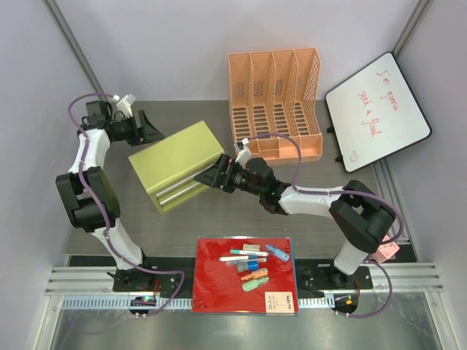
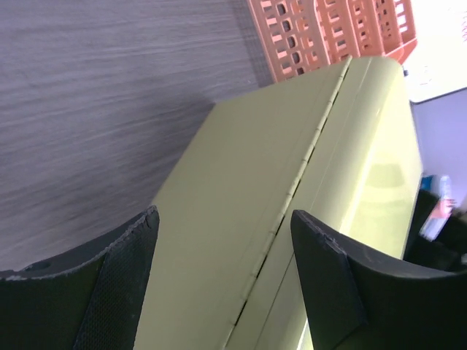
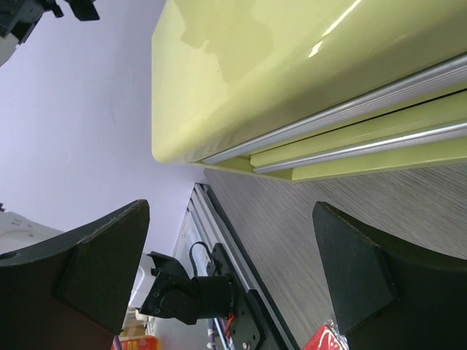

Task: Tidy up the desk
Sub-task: Move the storage box to the center of the board.

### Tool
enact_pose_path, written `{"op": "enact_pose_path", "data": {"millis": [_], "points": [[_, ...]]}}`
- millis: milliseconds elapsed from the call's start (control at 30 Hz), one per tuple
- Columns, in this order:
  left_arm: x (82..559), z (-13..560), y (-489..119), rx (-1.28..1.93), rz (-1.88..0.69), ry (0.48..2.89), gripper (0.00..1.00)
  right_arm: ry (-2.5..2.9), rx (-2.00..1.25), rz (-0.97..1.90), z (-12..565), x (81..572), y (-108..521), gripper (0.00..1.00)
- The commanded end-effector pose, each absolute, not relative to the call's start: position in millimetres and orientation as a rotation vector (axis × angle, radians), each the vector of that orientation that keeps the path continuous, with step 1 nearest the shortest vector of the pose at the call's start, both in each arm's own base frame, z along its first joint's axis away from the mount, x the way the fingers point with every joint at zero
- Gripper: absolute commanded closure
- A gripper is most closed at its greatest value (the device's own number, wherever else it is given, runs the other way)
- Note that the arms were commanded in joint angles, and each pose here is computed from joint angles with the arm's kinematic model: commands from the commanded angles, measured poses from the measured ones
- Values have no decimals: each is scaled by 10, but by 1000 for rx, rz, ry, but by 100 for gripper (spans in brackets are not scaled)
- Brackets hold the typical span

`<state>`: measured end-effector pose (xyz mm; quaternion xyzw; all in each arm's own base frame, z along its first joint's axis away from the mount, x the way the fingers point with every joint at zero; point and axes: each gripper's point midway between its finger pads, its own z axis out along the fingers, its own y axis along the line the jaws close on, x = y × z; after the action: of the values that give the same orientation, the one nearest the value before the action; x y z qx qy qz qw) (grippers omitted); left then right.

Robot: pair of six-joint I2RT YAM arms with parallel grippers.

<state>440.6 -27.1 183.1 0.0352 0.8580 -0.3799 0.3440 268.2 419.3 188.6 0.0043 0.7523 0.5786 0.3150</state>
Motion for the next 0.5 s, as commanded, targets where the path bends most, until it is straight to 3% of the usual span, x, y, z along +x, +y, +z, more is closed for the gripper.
{"op": "enact_pose_path", "data": {"millis": [0,467], "points": [[4036,2146,-350,233,-971,2167,27,1901,26,1501,1968,2895,4115,0],[3247,2204,-391,305,-941,2205,28,1876,40,1521,1978,3373,4109,0]]}}
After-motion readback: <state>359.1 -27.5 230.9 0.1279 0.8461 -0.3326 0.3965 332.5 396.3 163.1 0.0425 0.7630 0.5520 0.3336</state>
